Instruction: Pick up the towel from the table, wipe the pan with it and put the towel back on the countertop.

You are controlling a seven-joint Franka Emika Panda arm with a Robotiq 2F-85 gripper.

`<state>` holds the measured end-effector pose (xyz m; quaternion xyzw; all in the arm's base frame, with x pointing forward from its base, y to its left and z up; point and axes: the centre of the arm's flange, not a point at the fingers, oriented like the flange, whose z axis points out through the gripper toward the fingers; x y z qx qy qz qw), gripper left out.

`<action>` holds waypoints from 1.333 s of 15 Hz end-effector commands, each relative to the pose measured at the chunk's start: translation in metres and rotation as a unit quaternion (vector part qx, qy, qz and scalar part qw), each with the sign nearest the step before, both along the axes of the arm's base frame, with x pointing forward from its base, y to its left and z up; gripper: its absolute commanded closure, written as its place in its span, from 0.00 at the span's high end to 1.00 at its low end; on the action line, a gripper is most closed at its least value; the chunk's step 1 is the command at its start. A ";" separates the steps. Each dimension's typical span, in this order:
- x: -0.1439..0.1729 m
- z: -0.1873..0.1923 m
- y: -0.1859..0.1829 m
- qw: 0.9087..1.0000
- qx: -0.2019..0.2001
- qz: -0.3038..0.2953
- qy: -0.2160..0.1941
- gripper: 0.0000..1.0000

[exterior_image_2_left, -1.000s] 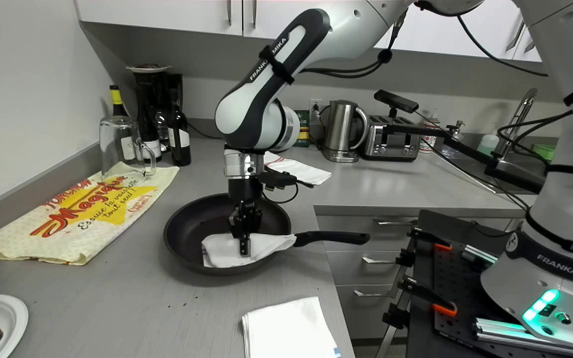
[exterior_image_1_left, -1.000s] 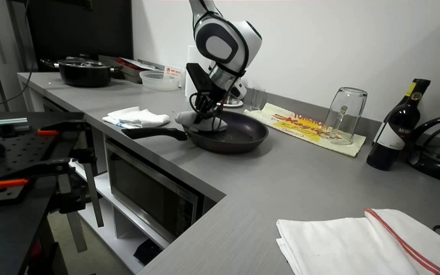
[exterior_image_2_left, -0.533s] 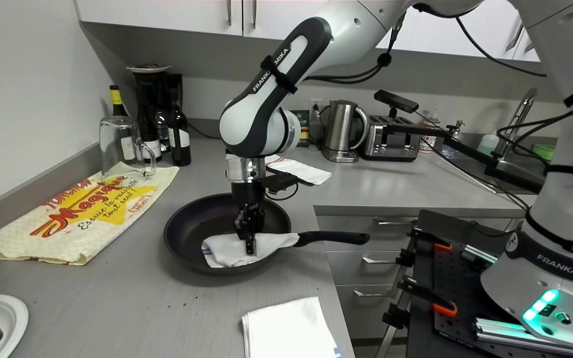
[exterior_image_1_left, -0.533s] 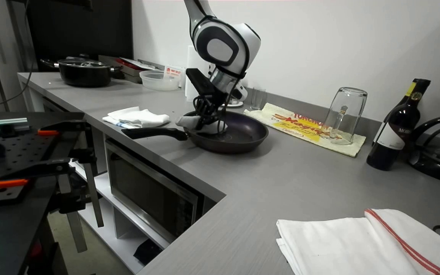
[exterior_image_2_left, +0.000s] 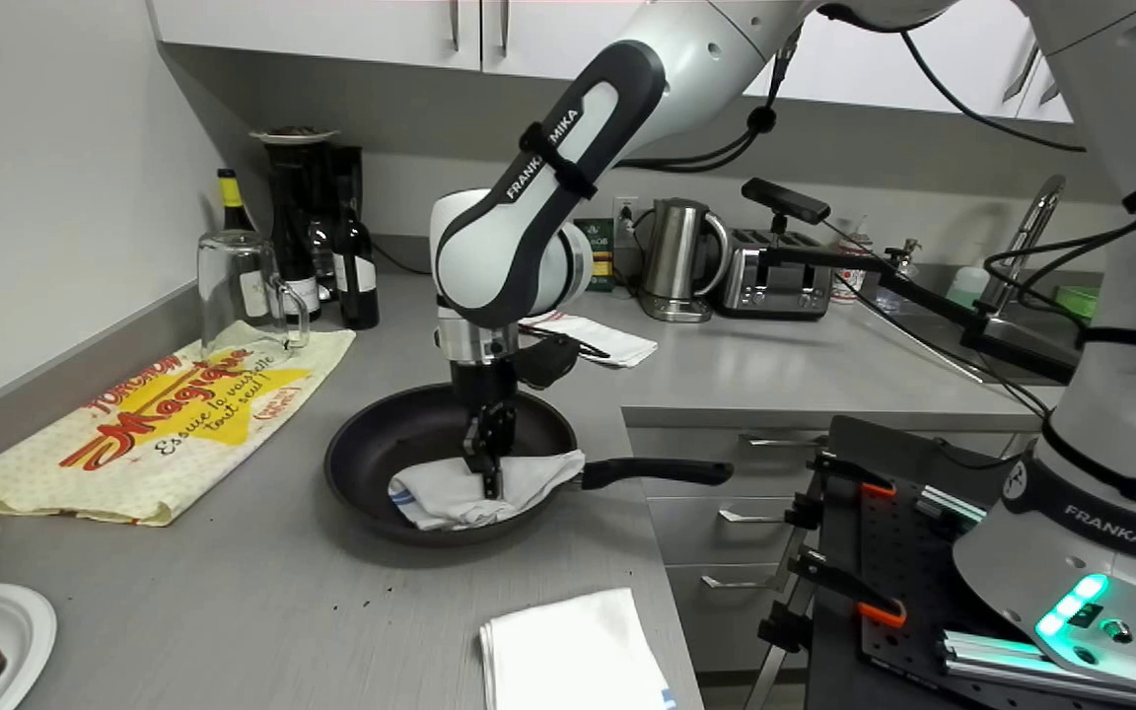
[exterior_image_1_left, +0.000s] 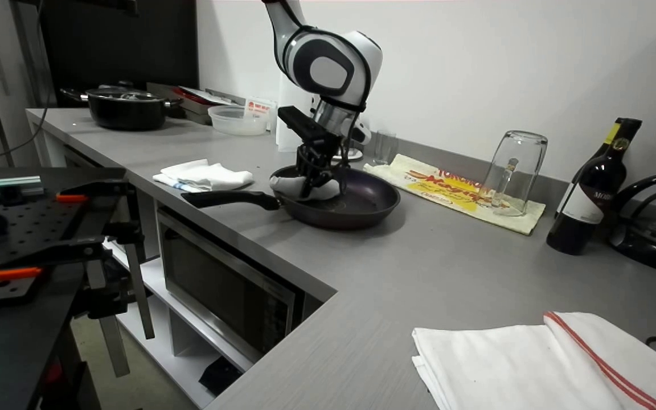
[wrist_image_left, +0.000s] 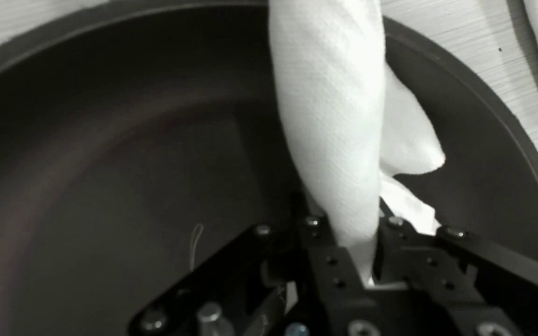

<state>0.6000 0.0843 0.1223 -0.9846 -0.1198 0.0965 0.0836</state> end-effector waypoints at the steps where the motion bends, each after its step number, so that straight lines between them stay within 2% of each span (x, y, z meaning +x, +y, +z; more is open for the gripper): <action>1: 0.011 -0.012 -0.015 0.999 -0.039 0.004 -0.029 0.05; 5: 0.029 -0.008 -0.037 0.995 -0.076 0.008 -0.071 0.05; 9: 0.046 -0.009 -0.056 0.985 -0.122 0.016 -0.118 0.05; 12: 0.052 -0.007 -0.063 0.979 -0.147 0.019 -0.138 0.05; 16: 0.058 -0.004 -0.069 0.965 -0.187 0.030 -0.182 0.05; 20: 0.060 -0.002 -0.068 0.954 -0.212 0.035 -0.207 0.05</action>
